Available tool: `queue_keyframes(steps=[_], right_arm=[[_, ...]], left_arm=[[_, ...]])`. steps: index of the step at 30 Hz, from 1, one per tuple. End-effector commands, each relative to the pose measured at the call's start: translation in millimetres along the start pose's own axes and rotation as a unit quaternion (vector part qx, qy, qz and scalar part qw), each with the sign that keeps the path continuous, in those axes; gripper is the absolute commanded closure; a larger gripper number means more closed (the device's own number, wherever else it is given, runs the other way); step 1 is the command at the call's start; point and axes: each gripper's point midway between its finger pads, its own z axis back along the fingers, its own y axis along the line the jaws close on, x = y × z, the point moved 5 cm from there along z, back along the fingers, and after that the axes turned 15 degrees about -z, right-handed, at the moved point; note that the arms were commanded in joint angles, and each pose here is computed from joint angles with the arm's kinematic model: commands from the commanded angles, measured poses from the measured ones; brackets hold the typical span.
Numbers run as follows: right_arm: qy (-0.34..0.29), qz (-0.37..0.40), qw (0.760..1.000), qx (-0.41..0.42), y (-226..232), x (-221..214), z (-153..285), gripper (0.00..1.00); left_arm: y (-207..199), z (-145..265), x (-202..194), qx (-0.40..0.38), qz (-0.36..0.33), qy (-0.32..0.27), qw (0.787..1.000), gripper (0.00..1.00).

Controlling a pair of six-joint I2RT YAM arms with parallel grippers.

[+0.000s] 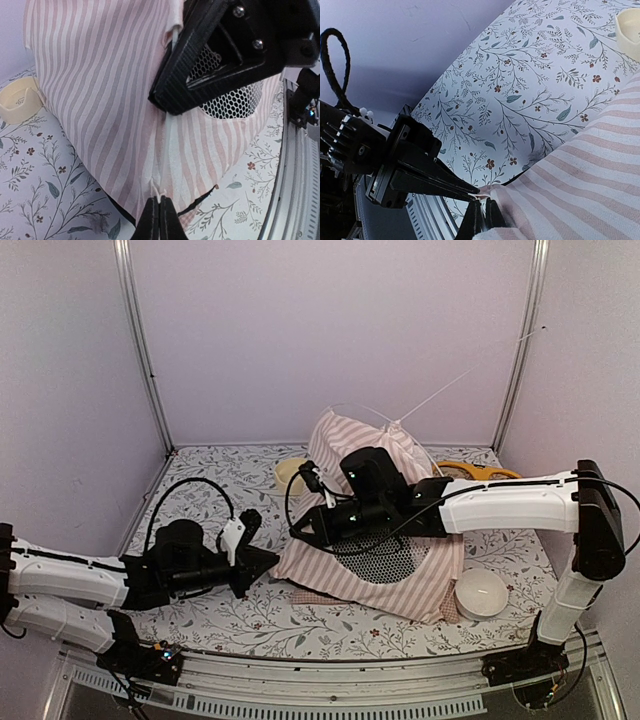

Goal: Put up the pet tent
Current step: Insert the tent pole into the pole socket of the pet tent.

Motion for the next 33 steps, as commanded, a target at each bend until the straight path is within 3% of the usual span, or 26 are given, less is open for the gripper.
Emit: queue_keyframes(steps=[1,16,26,30,33], right_arm=[[-0.017,0.018,1.0,-0.011,0.9,8.3,-1.4,1.0],[0.0,0.05,0.999,-0.014,17.3,5.1,-17.0,1.0],[-0.083,0.079,0.993,-0.009,53.9,67.3,-31.8,1.0],[-0.057,0.054,0.997,-0.009,37.2,60.7,-46.0,0.86],[-0.045,0.046,0.998,-0.011,30.9,52.8,-46.7,0.69]], left_arm=[[1.1,-4.8,14.2,0.002,-0.008,-0.015,1.0,1.0],[14.6,12.5,78.1,0.032,-0.044,-0.103,0.993,1.0],[70.6,31.9,104.4,0.124,-0.038,-0.108,0.986,1.0],[71.5,27.4,90.7,0.12,-0.025,-0.096,0.988,1.0],[70.7,25.4,76.2,0.123,-0.012,-0.095,0.988,1.0]])
